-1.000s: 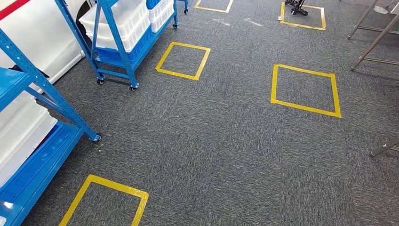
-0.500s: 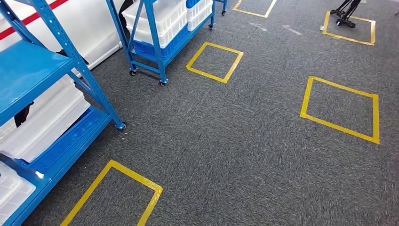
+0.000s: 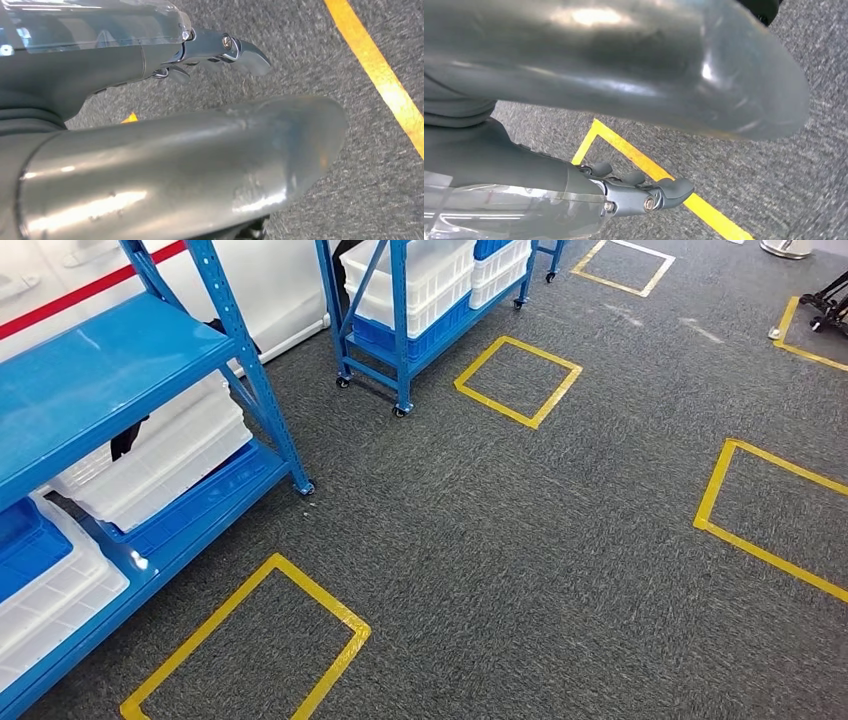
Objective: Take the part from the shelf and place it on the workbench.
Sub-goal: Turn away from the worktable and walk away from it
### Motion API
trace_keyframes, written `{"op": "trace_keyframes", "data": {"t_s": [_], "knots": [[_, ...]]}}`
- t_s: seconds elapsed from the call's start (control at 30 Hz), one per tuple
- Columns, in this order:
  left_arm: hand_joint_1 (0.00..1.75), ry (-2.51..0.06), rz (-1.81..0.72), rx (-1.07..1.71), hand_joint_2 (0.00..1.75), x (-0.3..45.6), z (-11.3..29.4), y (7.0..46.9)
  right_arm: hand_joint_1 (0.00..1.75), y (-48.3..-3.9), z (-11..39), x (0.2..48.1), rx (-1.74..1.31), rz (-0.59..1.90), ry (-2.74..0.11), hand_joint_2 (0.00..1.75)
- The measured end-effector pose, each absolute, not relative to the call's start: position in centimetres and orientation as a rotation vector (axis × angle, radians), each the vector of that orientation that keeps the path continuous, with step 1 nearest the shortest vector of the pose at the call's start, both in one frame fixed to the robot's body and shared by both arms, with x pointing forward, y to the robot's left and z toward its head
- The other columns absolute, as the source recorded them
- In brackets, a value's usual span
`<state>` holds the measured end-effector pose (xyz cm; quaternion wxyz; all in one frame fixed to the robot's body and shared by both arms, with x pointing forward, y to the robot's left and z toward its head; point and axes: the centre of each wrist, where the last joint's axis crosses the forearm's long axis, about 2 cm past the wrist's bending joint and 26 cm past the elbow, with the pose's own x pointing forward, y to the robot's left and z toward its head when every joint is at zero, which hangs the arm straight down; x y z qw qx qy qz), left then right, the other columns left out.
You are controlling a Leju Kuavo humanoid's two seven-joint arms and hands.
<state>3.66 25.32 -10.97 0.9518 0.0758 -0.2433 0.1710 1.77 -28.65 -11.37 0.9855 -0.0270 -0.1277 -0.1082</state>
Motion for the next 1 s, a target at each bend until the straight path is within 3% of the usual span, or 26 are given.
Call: {"op": "trace_keyframes", "data": {"t_s": [1.0], "knots": [[0.0,-0.493,0.301,0.148,0.0,3.66,-11.01,25.9,0.0,-28.57,-11.38,1.6,-0.046,-0.214,-0.253,0.0]]}}
